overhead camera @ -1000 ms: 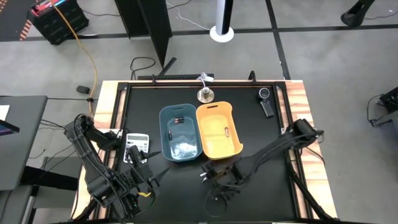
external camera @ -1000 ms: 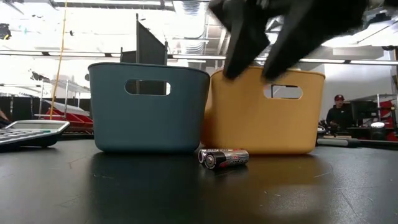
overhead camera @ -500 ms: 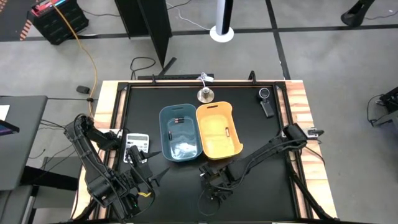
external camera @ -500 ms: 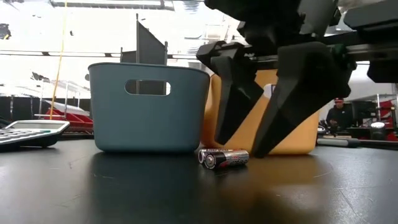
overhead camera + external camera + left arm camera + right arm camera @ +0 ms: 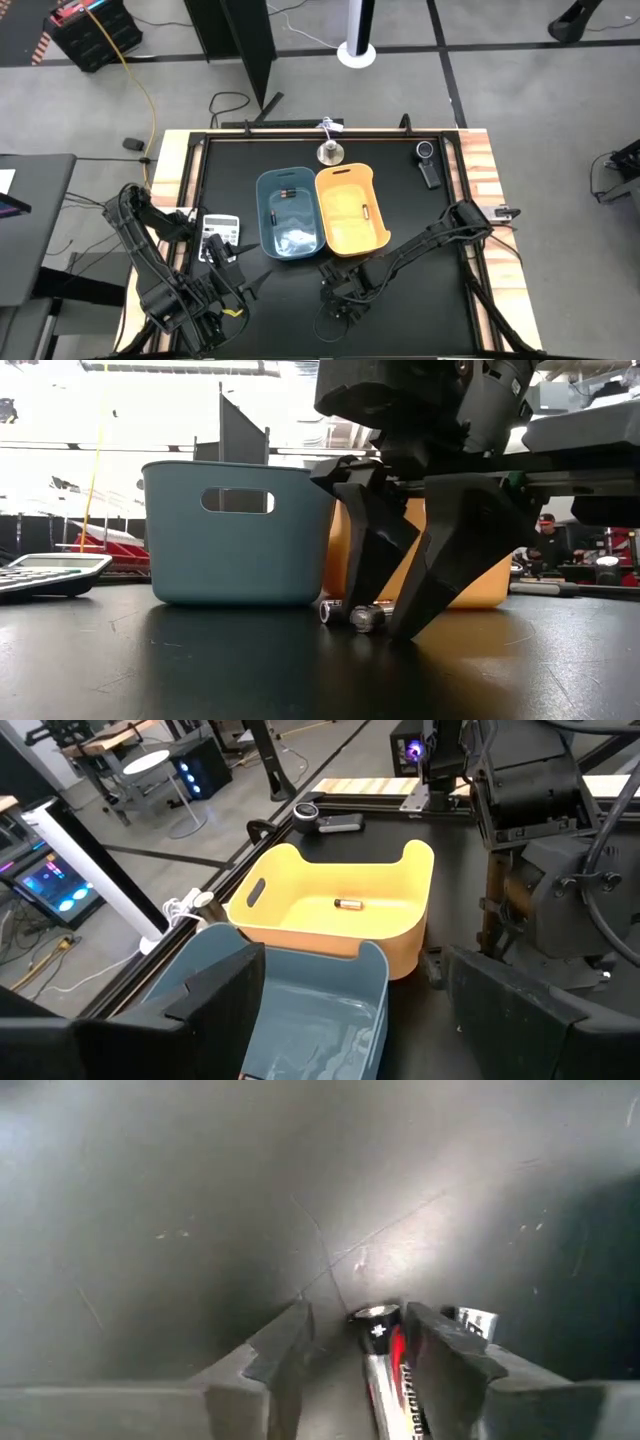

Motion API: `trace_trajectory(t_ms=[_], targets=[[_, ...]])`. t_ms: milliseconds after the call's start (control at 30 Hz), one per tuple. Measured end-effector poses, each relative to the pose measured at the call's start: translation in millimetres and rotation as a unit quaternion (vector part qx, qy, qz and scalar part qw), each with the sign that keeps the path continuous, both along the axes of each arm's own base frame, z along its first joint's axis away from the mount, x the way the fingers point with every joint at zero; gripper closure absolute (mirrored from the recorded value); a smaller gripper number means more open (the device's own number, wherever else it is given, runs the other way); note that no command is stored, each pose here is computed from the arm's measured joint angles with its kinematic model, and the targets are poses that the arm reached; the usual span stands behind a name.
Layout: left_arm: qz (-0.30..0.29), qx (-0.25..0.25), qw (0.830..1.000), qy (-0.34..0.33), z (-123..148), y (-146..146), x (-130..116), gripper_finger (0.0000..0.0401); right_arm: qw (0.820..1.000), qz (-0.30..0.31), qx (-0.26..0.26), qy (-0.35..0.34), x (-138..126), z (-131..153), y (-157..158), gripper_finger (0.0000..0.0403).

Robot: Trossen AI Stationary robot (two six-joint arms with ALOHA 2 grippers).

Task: Sort batteries
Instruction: Put the bottom silver battery into the yellow bin

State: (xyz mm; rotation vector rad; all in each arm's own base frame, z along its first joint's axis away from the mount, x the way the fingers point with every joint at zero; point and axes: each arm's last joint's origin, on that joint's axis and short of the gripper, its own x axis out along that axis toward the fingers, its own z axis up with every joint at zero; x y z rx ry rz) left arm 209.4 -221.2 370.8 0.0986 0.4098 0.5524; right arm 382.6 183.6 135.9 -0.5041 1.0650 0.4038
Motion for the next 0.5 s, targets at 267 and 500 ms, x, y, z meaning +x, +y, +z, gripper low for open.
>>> trace_trajectory(t_ms=[267, 500], targets=[[0.0, 0.0, 1.0, 0.001, 0.0, 0.0, 0.0, 0.0106, 1.0, -0.017, 0.001, 0.018, -2.8, -2.5, -0.7, 0.0334], [0.0, -0.001, 1.0, 0.001, 0.0, 0.0, 0.0, 0.0106, 1.0, -0.009, -0.004, 0.018, -5.4, -3.0, 3.9, 0.0364]])
